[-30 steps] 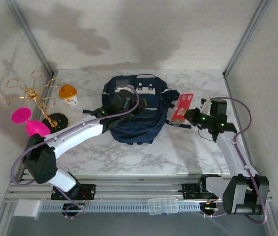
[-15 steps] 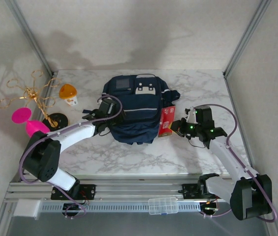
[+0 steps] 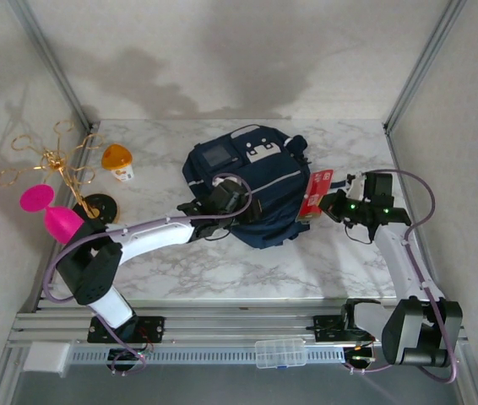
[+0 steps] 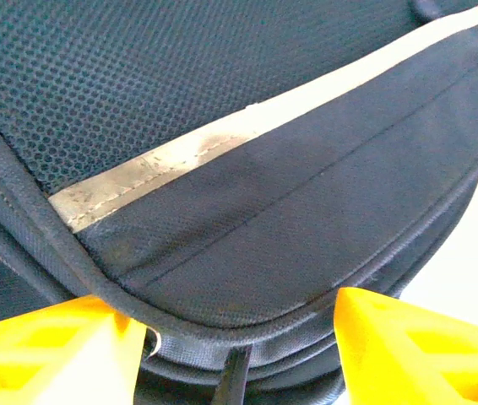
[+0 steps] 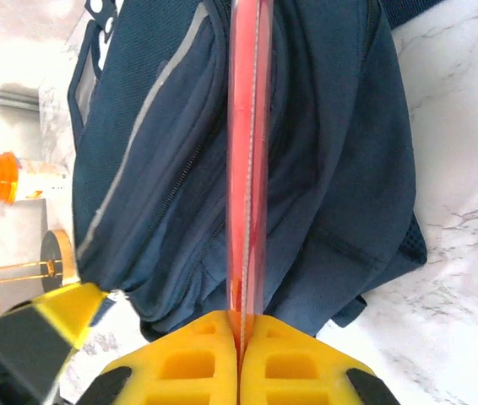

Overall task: Pack the student bag
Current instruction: Rotate the student bag at the center of the table, then open the student bag at the center of the table.

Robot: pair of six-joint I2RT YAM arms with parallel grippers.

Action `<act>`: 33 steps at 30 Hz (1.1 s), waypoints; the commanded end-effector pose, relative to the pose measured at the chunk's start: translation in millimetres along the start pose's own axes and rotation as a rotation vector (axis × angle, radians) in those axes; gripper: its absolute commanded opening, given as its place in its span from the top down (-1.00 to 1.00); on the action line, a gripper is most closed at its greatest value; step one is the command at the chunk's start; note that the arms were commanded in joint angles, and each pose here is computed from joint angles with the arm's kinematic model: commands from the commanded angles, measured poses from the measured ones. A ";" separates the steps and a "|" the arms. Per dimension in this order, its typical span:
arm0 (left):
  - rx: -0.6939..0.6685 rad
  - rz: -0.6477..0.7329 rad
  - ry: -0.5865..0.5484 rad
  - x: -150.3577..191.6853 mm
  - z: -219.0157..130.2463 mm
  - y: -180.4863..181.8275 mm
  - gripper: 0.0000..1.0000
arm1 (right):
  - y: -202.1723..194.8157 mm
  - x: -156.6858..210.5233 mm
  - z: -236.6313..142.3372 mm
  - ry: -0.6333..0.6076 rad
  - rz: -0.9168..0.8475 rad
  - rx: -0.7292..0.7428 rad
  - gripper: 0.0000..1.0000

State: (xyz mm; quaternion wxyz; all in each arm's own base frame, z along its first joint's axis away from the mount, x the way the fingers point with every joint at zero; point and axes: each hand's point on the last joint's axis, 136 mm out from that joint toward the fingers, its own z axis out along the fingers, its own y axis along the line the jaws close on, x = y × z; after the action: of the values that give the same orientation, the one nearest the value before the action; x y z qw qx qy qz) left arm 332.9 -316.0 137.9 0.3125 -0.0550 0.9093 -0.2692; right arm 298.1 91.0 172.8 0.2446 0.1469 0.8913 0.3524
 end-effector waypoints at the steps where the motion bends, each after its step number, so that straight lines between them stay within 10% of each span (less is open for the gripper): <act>1: -0.114 0.131 -0.096 -32.7 -30.2 6.8 -0.18 | 4.8 3.8 -7.1 0.020 -0.038 -0.012 1.00; 18: -0.241 0.867 -0.042 -17.1 18.2 -39.8 -0.48 | -3.2 -21.4 -16.6 -0.057 0.040 -0.048 1.00; 33: -0.379 0.814 -0.119 -62.6 42.3 -25.7 -0.35 | 6.7 -16.8 -18.9 -0.046 0.039 -0.105 1.00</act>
State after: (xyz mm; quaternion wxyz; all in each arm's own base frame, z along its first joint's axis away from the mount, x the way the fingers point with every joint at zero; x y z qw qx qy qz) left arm 386.6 -357.1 136.3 0.4077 0.2648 0.8731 0.0371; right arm 302.3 74.9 182.7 0.2517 0.1712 0.8721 0.3830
